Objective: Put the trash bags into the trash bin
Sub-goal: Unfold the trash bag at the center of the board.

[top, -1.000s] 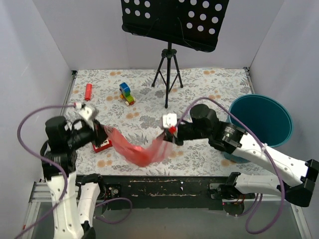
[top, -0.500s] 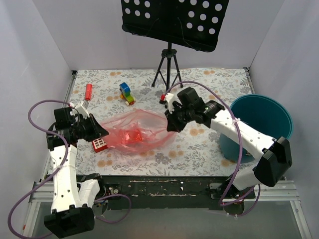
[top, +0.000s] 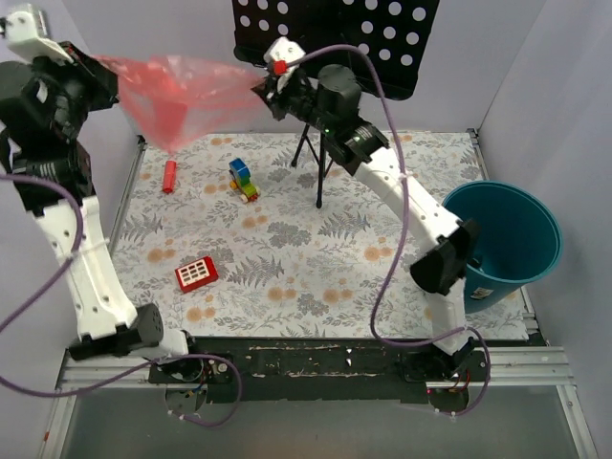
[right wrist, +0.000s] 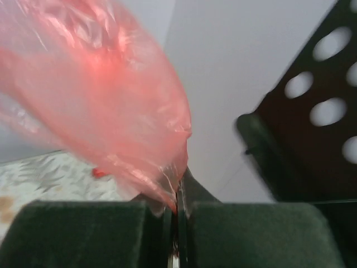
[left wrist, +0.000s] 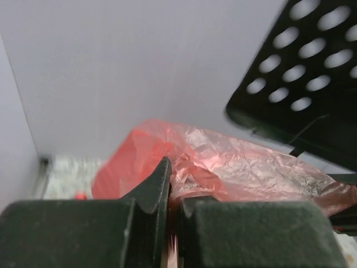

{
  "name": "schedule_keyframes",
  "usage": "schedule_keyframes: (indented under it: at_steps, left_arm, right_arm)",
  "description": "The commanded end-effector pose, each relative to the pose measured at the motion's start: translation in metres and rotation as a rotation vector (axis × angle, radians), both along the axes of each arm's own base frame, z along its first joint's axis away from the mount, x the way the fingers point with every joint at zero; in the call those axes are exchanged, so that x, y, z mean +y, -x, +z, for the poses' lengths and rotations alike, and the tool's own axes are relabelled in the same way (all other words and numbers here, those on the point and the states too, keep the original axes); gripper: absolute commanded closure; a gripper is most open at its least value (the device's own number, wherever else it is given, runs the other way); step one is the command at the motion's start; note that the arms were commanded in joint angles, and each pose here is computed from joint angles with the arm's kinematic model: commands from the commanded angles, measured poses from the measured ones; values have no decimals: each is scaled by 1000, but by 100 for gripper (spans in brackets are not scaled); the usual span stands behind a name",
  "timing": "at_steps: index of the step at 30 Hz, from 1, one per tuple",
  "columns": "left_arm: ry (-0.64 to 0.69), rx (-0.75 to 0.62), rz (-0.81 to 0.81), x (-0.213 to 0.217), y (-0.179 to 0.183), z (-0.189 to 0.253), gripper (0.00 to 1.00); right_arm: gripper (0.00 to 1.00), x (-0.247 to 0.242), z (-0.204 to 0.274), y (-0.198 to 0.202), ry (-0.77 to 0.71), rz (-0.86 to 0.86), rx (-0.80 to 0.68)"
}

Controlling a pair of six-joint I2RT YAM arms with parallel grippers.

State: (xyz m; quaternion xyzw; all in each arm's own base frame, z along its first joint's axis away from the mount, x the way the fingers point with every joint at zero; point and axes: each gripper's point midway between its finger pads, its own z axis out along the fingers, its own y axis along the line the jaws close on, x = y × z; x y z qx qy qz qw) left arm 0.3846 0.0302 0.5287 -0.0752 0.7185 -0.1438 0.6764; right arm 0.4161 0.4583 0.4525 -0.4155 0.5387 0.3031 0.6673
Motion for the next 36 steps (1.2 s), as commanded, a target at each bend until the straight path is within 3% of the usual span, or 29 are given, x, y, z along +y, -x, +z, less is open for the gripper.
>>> schedule_keyframes:
  at_steps: [1,2,3,4,5,6,7,8,9,11,14,16,24,26,27,30,34,36]
  left_arm:
    - [-220,-704,-96,-56,139,170,100]
    - [-229,-787,-116,-63,154,177,100]
    - [-242,-778,-166,-69,147,161,100]
    - [-285,-712,-246,-78,138,127,100]
    - [-304,-507,-404,-88,102,23,100]
    - [-368,-336,-628,-111,100,-83,100]
    - [-442,-163,-851,-139,134,-175,100]
    - [-548,-71,-1054,-164,178,-245,100]
    - [-557,-29,-1183,-183,218,-274,100]
    - [-478,-18,-1328,-202,271,-285,100]
    - [-361,36,-1289,-202,276,-260,100]
    - [-255,94,-1278,-207,273,-239,100]
    - [-126,167,-1173,-207,250,-217,100]
    - [-91,208,-1002,-197,223,-211,100]
    - [-24,255,-859,-189,204,-205,100]
    - [12,279,-495,-145,156,-186,100]
    - [73,286,-115,-73,136,-169,100]
    - [84,359,76,-37,140,-184,100]
  right_arm:
    - [99,-107,242,115,-539,-148,-723]
    - [99,-106,242,122,-510,-160,-760]
    - [99,-99,224,119,-450,-169,-751]
    - [99,-79,163,104,-297,-143,-689]
    - [99,-54,65,85,-52,-73,-612]
    - [99,-40,-81,79,300,52,-441]
    - [99,-60,-222,117,646,277,-189]
    - [99,-99,-310,176,870,505,-13]
    - [99,-137,-349,233,941,633,121]
    - [99,-183,-348,319,836,781,116]
    - [99,-188,-282,368,574,755,-54]
    - [99,-188,-243,368,462,669,-95]
    - [99,-163,-171,322,436,428,16]
    - [99,-150,-154,305,406,361,18]
    - [99,-143,-144,292,391,310,17]
    - [99,-124,-120,251,369,218,71]
    - [99,-111,-120,172,383,49,281]
    - [99,-98,-117,139,383,5,353]
